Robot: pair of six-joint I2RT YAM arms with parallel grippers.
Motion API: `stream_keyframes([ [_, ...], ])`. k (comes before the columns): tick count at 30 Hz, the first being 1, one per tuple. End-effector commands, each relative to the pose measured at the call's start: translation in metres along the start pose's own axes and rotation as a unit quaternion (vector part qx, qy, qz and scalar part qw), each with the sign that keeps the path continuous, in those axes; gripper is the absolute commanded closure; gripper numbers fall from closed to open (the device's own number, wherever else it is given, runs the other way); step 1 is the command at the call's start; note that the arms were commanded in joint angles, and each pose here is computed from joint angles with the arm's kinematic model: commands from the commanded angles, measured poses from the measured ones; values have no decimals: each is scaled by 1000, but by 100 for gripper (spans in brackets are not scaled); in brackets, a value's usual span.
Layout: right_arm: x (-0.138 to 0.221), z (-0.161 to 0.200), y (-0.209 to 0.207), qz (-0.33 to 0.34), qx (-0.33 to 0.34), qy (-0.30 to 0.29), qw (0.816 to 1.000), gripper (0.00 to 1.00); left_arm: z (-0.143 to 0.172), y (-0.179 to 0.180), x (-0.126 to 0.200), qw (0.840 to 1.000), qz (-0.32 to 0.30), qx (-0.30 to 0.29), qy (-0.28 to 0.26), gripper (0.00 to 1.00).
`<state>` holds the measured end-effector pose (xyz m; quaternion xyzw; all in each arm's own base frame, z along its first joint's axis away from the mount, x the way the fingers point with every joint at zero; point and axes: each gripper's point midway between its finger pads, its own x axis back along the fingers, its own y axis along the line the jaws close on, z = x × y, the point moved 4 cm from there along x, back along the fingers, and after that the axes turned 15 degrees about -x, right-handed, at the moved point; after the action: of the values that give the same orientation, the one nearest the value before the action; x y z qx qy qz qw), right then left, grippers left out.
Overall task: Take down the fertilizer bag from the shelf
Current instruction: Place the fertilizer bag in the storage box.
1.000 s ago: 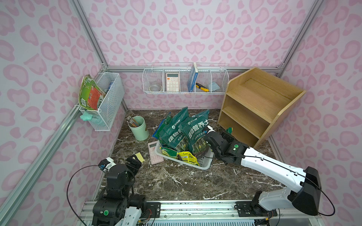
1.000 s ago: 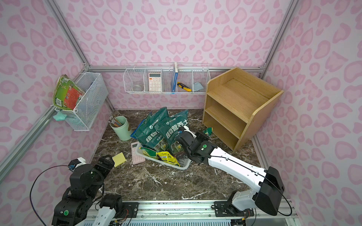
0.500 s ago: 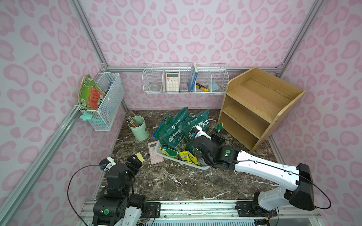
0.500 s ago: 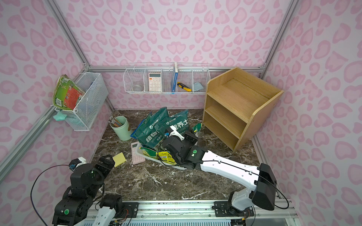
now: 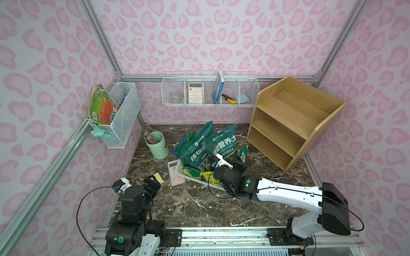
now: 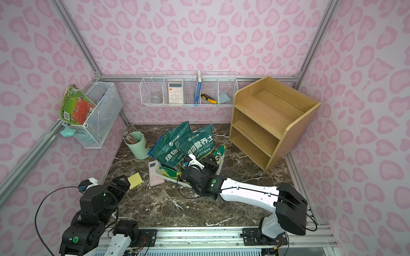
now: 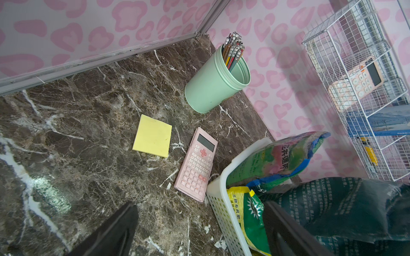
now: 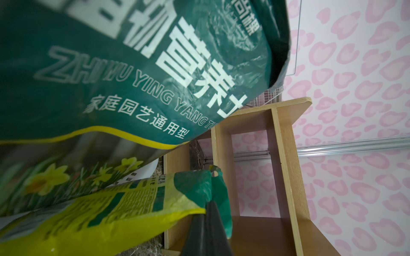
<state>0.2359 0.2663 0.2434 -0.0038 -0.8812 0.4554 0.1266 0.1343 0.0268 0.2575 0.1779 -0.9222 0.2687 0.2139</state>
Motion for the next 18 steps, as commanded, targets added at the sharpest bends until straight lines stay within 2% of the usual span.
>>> stream_keyframes([
  [1,6,5,17,-27,-53,-13,998,100,-2,-2,0,1000,5,2,-5,7],
  [8,9,30,66,-102,-92,-18,990,100,-1,-1,-1,1000,3,1,-4,7],
  [13,11,32,73,-127,-148,-27,980,99,-2,0,-4,1000,-5,0,-7,7],
  [14,11,30,70,-139,-172,-29,975,82,-2,0,-5,1000,-8,-2,-7,7],
  [16,15,26,60,-170,-221,-45,959,34,-1,-1,-11,1000,-12,-6,-3,6],
  [17,19,25,52,-186,-245,-65,949,0,0,-1,-16,1000,-16,-7,-2,2],
  [18,24,25,43,-199,-267,-91,939,0,1,-1,-21,1000,-21,-8,1,1],
])
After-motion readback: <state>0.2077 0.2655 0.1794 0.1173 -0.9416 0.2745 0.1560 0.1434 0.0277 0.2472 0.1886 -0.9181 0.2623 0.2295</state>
